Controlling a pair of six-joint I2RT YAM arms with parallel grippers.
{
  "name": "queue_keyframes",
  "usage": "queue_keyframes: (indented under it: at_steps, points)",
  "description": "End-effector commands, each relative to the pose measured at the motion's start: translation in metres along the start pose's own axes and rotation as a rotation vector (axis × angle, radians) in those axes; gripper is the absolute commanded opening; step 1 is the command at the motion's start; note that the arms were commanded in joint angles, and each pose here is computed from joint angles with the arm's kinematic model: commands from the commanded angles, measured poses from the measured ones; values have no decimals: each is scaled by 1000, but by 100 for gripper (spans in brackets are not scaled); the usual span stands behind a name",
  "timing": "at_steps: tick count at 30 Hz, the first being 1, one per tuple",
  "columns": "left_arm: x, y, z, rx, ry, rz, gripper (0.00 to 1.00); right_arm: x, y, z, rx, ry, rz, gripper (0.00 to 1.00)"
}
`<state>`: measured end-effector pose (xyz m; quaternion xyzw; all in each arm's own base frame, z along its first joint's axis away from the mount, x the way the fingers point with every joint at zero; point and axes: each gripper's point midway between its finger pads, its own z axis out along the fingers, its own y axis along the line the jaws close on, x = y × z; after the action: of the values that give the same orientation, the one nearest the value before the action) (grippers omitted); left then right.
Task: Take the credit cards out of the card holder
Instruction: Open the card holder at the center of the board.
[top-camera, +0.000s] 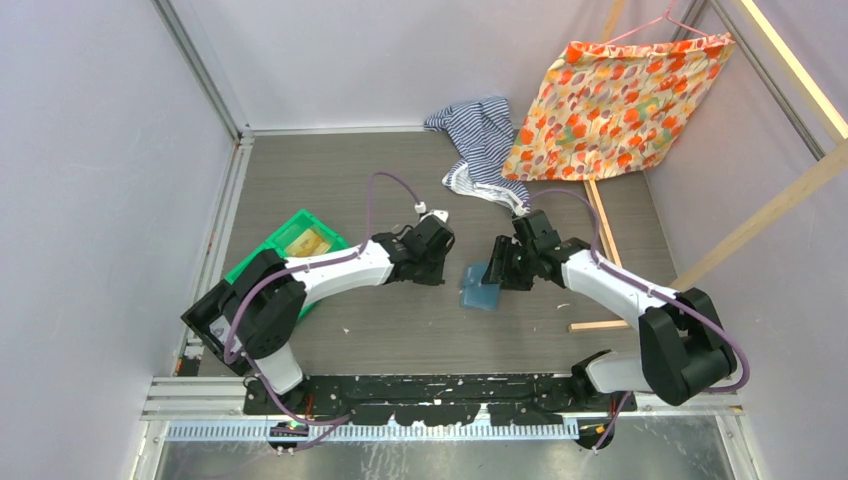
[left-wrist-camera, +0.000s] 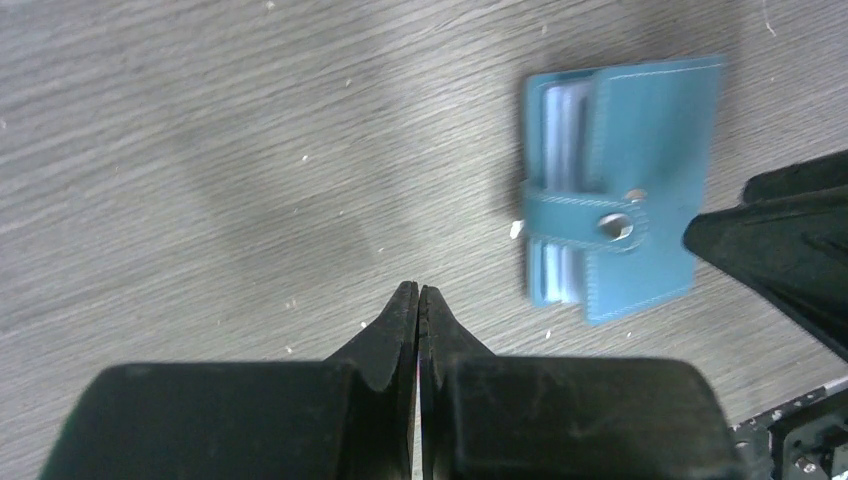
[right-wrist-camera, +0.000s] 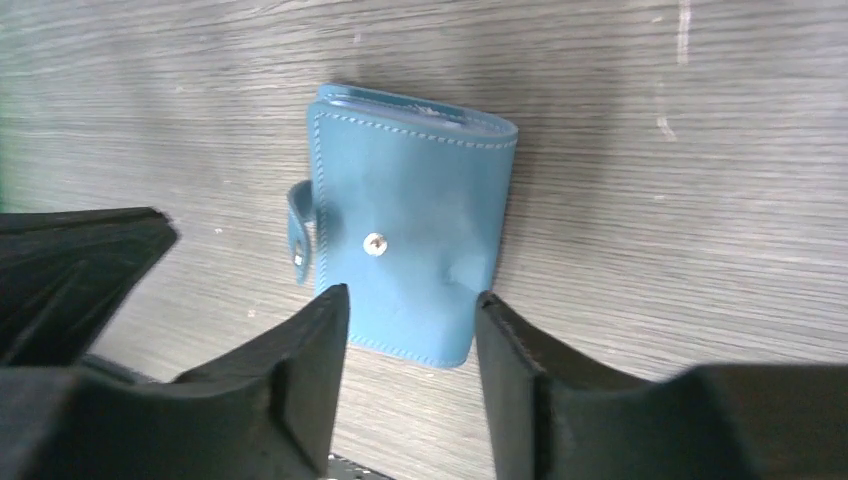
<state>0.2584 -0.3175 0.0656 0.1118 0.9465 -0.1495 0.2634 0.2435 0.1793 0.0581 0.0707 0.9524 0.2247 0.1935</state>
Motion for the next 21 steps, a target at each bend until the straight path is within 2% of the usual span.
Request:
queue_keyframes:
  at_steps: [1,5,10,12,14,16,21]
  points:
    - [-14,-8,-12,102,-61,-108,0,-30,-4,-24,94,-118,-80,61]
    - [-12,-2,-8,121,-51,-172,0,-43,4,-41,140,-195,-135,64]
    - [-11,0,-7,126,-49,-182,1,-35,13,-32,132,-176,-118,61]
    - [-11,0,-9,130,-50,-184,1,-32,15,-26,121,-172,-98,54]
    - [-12,-1,-10,131,-51,-189,1,-31,9,-22,150,-172,-74,41]
    - [-13,-2,-12,138,-50,-192,1,-30,5,-18,172,-164,-69,32]
    - [-17,-4,-17,153,-54,-198,0,-19,16,-4,133,-114,-96,30]
